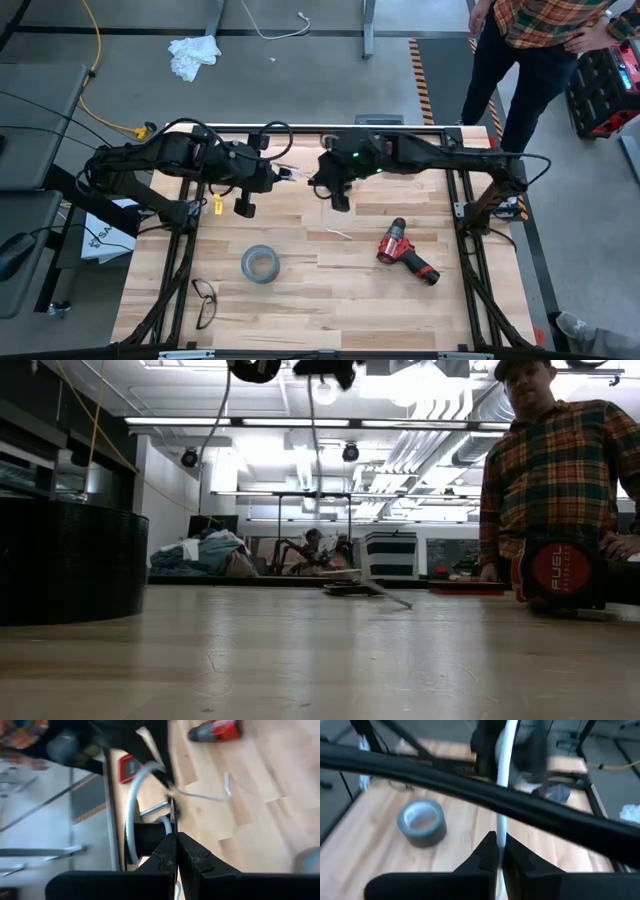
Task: Coil cords
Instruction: Uncoil the white wire
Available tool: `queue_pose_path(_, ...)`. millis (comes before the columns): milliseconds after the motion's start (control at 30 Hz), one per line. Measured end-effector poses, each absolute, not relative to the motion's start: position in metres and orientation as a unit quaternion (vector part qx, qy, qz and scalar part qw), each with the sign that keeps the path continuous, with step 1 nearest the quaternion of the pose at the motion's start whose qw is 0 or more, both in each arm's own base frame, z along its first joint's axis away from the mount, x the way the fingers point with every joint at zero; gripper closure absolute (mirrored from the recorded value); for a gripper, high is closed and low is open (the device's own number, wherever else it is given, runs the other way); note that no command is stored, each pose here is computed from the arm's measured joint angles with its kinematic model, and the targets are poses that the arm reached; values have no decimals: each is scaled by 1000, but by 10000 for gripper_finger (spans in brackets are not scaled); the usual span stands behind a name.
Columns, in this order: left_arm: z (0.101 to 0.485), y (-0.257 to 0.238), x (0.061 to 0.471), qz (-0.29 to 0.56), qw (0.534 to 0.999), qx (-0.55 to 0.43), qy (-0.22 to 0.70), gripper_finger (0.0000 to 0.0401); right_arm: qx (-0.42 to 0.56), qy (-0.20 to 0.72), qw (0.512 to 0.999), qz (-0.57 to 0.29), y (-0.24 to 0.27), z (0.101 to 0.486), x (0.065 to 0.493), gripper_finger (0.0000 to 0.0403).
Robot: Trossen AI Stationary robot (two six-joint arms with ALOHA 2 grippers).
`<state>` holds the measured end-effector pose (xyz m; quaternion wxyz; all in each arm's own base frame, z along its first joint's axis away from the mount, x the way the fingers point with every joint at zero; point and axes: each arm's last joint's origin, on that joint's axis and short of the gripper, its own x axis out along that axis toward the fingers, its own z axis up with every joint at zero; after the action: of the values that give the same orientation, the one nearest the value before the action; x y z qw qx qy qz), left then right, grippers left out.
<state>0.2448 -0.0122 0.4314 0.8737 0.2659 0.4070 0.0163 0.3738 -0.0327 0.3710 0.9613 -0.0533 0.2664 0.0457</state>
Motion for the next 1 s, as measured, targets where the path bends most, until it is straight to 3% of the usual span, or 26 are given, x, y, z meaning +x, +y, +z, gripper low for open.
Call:
queue_pose_path(233,418,-14,268,-62,882,228,408,401,-24,192,980,45,-30,405,355,400)
queue_pose_path(433,416,-22,294,-104,902,238,346,401,-23,192,981,36,-40,403,357,401)
queue_pose_path(600,435,-23,293,-90,921,233,300,401,-22,231,973,18,-62,392,355,402)
queue_pose_path(800,475,-18,273,-13,940,233,251,401,16,279,959,37,-81,382,347,402)
queue_pose_path(1000,481,-2,245,62,920,239,303,401,41,338,938,74,-75,372,338,402)
